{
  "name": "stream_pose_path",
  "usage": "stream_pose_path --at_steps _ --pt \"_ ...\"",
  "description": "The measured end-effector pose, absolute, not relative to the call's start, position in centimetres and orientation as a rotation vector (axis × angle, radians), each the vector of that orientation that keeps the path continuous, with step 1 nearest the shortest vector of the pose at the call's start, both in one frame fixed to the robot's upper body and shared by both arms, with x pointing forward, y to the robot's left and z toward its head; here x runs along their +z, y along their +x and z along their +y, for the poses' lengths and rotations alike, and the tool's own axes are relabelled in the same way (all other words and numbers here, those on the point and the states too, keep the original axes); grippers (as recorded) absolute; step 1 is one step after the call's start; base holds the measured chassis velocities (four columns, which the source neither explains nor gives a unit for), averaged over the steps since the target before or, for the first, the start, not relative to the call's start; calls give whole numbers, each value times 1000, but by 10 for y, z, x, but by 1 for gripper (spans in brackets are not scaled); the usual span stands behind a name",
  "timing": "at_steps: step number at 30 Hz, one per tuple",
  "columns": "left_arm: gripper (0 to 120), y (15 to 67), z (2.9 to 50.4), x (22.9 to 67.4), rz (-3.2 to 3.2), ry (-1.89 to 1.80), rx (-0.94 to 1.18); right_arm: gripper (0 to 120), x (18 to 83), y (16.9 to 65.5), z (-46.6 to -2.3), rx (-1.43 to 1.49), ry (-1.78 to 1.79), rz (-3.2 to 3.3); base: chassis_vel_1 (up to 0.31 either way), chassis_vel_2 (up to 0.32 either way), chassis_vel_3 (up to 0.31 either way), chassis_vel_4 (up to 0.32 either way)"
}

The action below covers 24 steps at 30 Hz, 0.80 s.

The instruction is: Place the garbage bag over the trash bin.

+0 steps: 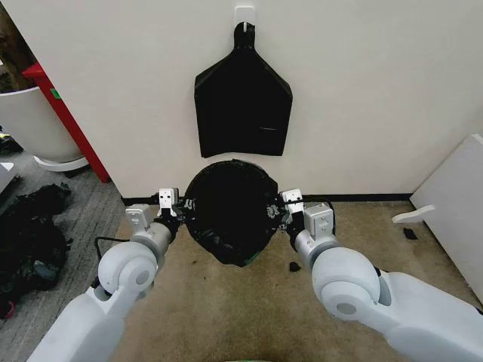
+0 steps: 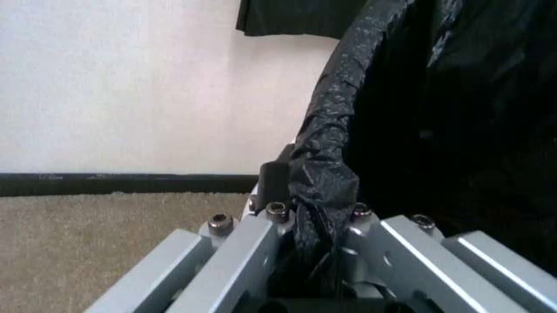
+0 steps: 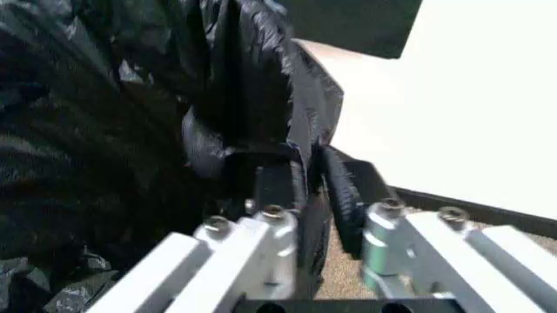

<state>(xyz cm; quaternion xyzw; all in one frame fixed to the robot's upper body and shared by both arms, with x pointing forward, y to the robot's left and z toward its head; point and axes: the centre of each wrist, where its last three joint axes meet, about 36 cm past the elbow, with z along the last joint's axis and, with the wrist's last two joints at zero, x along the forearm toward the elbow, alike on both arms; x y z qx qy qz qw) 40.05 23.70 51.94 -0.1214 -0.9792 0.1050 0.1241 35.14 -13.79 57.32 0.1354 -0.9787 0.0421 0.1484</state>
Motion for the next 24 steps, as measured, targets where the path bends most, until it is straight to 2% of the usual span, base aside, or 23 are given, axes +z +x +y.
stream_pose_path --at_steps 2,11,19,24 --pt "1 400 237 519 -2854 -354 305 0 575 350 -139 116 391 -2815 0 0 0 0" --pt "1 397 238 518 -2851 -356 305 0 579 352 -140 47 371 -2801 0 0 0 0" --pt "1 396 242 512 -2851 -365 299 0 594 349 -148 -137 391 -2772 0 0 0 0" --pt "1 397 244 513 -2852 -382 346 0 595 352 -153 -353 394 -2713 0 0 0 0"
